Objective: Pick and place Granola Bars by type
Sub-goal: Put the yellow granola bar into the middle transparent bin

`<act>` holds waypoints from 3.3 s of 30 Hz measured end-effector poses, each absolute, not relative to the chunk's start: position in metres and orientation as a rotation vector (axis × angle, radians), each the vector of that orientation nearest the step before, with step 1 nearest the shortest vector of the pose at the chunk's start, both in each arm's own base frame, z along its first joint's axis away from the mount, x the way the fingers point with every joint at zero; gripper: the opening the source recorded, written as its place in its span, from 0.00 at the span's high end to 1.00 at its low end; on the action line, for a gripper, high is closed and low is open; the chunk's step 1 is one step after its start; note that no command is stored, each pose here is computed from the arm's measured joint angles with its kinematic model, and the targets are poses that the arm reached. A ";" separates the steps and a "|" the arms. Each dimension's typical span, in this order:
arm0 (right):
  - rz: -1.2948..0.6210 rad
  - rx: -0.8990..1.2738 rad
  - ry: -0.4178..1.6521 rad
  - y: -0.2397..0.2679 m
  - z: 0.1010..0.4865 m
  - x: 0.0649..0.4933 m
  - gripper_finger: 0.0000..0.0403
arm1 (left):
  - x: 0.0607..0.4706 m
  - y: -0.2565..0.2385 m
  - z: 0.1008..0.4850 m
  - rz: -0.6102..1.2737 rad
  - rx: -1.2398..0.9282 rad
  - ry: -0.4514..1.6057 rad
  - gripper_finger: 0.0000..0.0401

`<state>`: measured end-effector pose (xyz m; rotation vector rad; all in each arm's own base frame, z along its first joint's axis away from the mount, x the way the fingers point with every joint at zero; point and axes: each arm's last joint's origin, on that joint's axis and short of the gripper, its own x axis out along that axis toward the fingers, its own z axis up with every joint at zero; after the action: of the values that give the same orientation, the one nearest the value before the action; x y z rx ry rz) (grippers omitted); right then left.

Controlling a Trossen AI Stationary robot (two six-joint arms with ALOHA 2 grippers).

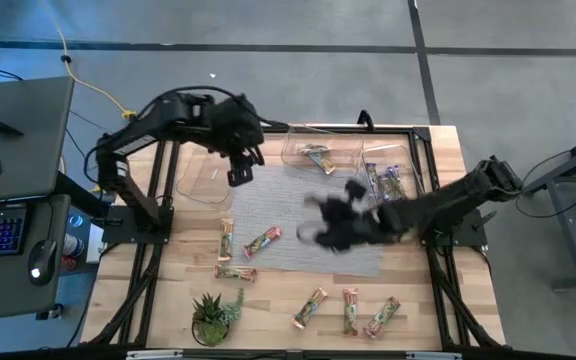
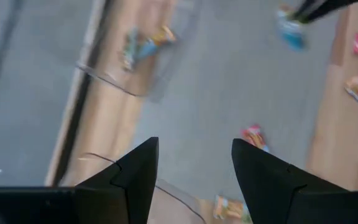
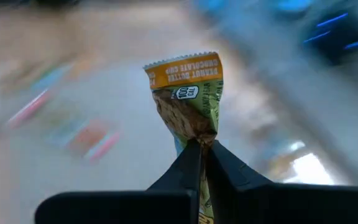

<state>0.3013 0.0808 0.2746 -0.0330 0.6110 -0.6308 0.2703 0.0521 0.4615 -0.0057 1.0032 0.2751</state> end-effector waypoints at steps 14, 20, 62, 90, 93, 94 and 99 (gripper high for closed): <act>-0.801 0.156 0.756 -0.112 0.249 0.322 1.00 | 0.256 0.050 0.473 0.307 0.015 0.941 0.51; -0.813 0.169 0.840 -0.142 0.233 0.313 1.00 | 0.255 0.050 0.472 0.307 0.015 0.960 0.51; -0.603 -0.069 0.544 -0.095 0.325 0.310 0.69 | 0.212 -0.061 0.309 0.854 -0.613 1.274 0.51; -0.600 -0.076 0.547 -0.095 0.325 0.310 0.69 | 0.201 -0.096 0.209 1.031 -0.963 0.961 0.51; -0.600 -0.076 0.548 -0.095 0.325 0.310 0.69 | 0.200 -0.096 0.197 1.007 -0.964 0.960 0.51; -0.600 -0.076 0.547 -0.095 0.325 0.310 0.69 | 0.200 -0.096 0.193 0.993 -0.967 0.957 0.51; -0.600 -0.076 0.547 -0.095 0.325 0.310 0.69 | 0.201 -0.096 0.182 0.957 -1.003 0.937 0.51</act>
<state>0.3105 -0.0950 0.3249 -0.0756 0.5474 -0.6001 0.2008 -0.0955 0.1815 -1.0028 0.9375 0.9568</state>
